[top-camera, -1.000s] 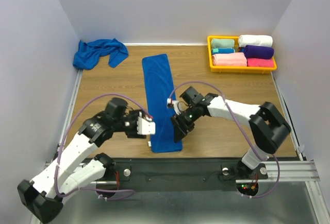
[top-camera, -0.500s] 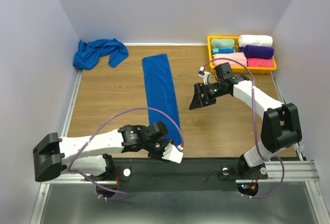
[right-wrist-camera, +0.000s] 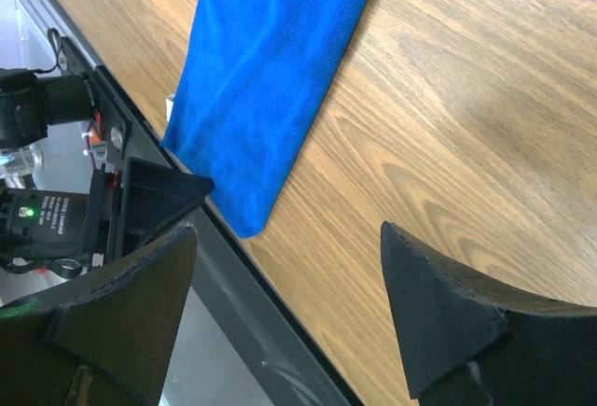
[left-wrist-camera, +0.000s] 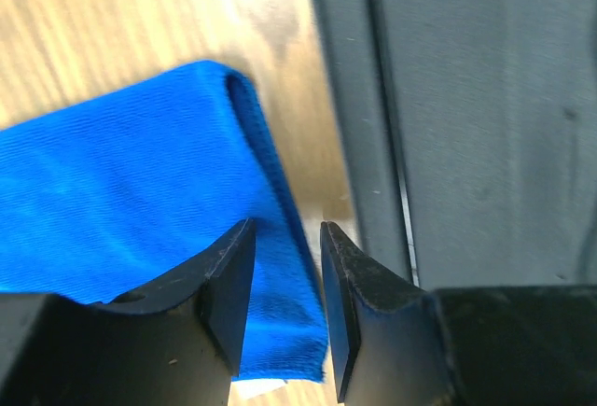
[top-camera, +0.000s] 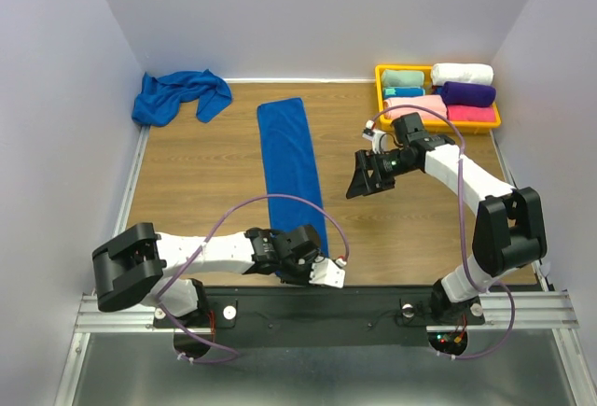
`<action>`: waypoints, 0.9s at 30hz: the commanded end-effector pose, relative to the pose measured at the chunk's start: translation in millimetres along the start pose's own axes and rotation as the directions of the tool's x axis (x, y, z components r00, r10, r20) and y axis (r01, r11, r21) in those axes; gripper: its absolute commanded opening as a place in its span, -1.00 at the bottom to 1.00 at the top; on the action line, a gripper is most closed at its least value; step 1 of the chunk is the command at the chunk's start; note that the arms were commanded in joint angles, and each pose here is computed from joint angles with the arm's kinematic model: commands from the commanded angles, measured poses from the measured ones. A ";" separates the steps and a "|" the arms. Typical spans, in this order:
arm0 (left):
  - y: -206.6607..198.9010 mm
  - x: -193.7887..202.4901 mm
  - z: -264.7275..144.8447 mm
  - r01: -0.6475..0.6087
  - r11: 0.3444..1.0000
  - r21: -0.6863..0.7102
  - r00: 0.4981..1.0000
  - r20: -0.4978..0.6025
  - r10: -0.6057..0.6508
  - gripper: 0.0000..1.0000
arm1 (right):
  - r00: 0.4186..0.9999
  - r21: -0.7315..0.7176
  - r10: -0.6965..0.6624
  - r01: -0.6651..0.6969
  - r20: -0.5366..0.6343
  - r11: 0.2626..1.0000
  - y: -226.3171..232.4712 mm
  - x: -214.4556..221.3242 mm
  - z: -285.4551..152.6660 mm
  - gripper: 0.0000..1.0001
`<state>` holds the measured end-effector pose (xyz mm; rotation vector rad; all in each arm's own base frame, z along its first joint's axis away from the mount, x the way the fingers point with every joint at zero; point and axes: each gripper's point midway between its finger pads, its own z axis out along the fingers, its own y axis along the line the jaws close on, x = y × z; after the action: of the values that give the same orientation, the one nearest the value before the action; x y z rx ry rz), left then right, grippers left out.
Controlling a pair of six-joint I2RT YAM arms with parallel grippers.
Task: Roll the towels
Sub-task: Fold the towel
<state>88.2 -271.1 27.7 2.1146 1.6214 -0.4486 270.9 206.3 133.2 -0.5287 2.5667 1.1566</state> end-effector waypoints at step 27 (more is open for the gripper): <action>-24.4 -34.1 -20.7 -0.065 0.982 0.177 0.997 0.063 0.054 -1.00 | 0.997 0.011 -0.049 0.049 0.051 0.999 -3.9 -16.5 -19.4 0.65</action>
<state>78.4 -273.8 24.5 2.2104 1.6164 -0.4781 275.4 194.6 126.7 -0.5142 2.5789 1.1429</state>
